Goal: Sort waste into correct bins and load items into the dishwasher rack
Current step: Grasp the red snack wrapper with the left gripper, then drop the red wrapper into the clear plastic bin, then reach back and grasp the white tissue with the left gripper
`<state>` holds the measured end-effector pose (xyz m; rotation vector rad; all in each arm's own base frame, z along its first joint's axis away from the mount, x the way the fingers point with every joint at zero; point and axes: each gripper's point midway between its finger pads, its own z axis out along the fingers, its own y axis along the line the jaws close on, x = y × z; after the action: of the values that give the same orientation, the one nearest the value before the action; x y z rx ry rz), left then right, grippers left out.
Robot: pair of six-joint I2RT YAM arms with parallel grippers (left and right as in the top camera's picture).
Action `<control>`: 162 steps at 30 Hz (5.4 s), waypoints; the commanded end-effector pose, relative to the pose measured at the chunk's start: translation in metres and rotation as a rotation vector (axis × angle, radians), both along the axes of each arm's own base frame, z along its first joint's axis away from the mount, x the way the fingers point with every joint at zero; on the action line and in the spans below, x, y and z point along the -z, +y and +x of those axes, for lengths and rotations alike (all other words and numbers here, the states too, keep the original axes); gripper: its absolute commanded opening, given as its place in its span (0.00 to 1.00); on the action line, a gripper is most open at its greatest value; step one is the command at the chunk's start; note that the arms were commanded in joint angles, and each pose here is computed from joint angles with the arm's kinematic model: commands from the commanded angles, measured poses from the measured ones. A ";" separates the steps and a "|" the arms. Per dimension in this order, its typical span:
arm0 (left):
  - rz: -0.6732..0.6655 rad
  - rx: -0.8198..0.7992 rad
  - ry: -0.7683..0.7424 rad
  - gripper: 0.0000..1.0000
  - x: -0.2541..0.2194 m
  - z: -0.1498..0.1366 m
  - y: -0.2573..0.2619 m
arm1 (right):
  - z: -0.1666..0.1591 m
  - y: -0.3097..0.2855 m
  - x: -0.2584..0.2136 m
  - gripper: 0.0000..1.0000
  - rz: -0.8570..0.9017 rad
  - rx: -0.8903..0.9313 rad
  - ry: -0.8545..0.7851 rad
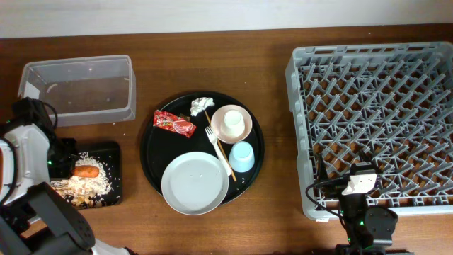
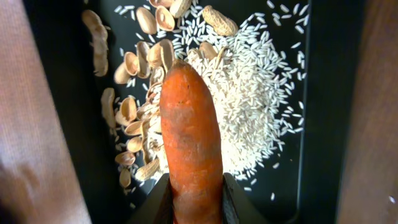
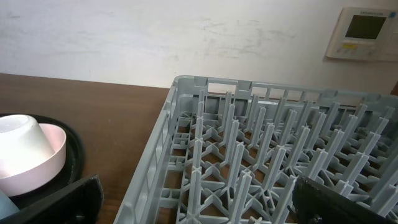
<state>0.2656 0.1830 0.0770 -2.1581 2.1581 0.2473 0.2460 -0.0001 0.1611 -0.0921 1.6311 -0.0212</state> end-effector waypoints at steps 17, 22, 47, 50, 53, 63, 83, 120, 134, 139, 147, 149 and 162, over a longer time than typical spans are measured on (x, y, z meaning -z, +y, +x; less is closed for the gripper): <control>-0.018 0.291 -0.141 0.68 -0.038 0.025 -0.030 | 0.000 0.000 0.002 0.99 0.002 0.000 0.002; -0.075 0.758 -0.421 0.96 -0.093 0.075 -0.118 | 0.000 0.000 0.002 0.98 0.002 0.000 0.002; -0.171 1.079 -0.260 0.95 -0.026 0.157 -0.274 | 0.000 0.000 0.002 0.99 0.002 0.000 0.002; -0.144 1.014 -0.202 0.89 -0.005 0.159 -0.266 | 0.000 0.000 0.002 0.99 0.002 0.000 0.002; -0.156 1.000 -0.168 0.81 0.017 0.162 -0.267 | 0.000 0.000 0.002 0.99 0.002 0.000 0.002; -0.174 0.918 -0.128 0.70 0.051 0.165 -0.267 | 0.000 0.000 0.002 0.99 0.002 0.000 0.002; -0.162 0.919 -0.105 0.01 0.021 0.163 -0.264 | 0.000 0.000 0.002 0.99 0.002 0.000 0.002; 0.084 0.529 -0.517 0.97 -0.106 0.217 -0.052 | 0.000 0.000 0.002 0.99 0.002 0.000 0.002; -0.030 1.359 -0.645 0.72 -0.146 0.216 -0.293 | 0.000 0.000 0.002 0.99 0.002 0.000 0.002; 0.027 1.459 -0.538 0.72 -0.116 0.212 -0.330 | 0.000 0.000 0.002 0.99 0.002 0.000 0.002; 0.023 1.478 -0.357 0.72 -0.057 0.210 -0.330 | 0.000 0.000 0.002 0.99 0.002 0.000 0.002; 0.011 1.481 -0.329 0.72 -0.048 0.208 -0.329 | 0.000 0.000 0.002 0.99 0.002 0.000 0.002; -0.073 1.505 -0.156 0.72 0.021 0.194 -0.338 | 0.000 0.000 0.002 0.99 0.002 0.000 0.002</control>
<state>0.4572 -0.1496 0.0647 -0.1520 2.9094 -0.1417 0.2460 -0.0001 0.1611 -0.0924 1.6311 -0.0215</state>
